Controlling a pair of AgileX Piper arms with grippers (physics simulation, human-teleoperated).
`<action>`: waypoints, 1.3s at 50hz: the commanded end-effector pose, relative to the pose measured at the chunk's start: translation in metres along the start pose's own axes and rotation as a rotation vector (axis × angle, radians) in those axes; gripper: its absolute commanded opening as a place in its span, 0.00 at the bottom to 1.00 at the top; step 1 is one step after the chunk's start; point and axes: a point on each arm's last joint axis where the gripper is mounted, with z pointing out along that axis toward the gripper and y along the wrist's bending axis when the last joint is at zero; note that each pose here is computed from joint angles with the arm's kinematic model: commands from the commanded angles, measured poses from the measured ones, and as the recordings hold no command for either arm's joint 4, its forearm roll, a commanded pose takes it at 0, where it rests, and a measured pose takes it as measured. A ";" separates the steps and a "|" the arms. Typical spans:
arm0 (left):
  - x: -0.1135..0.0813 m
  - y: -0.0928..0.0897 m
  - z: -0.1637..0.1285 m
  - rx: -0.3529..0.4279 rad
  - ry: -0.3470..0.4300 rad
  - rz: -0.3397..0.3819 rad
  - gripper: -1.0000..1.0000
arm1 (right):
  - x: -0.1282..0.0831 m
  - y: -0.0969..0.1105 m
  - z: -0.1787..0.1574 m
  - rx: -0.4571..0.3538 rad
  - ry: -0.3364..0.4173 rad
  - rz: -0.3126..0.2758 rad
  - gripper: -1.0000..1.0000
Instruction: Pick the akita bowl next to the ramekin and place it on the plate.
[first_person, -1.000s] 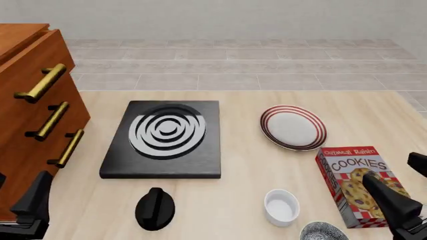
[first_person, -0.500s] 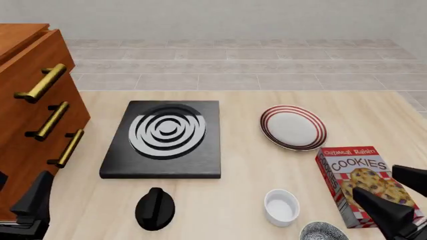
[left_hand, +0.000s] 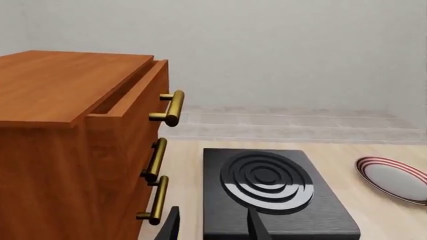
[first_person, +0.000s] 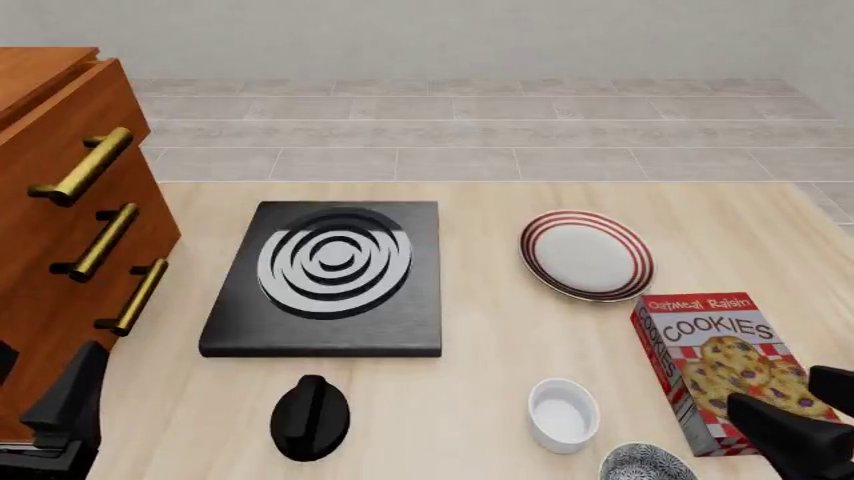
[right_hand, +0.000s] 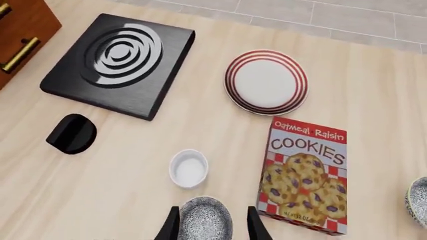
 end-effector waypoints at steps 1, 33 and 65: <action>0.000 0.000 0.000 0.003 -0.001 -0.004 1.00 | 0.002 -0.001 -0.006 0.035 0.026 0.041 1.00; -0.001 0.000 0.000 0.004 -0.010 -0.025 1.00 | 0.030 -0.004 0.011 0.069 0.131 -0.005 1.00; 0.000 0.000 0.000 0.006 -0.010 -0.043 1.00 | 0.049 -0.006 0.045 0.057 0.206 0.009 1.00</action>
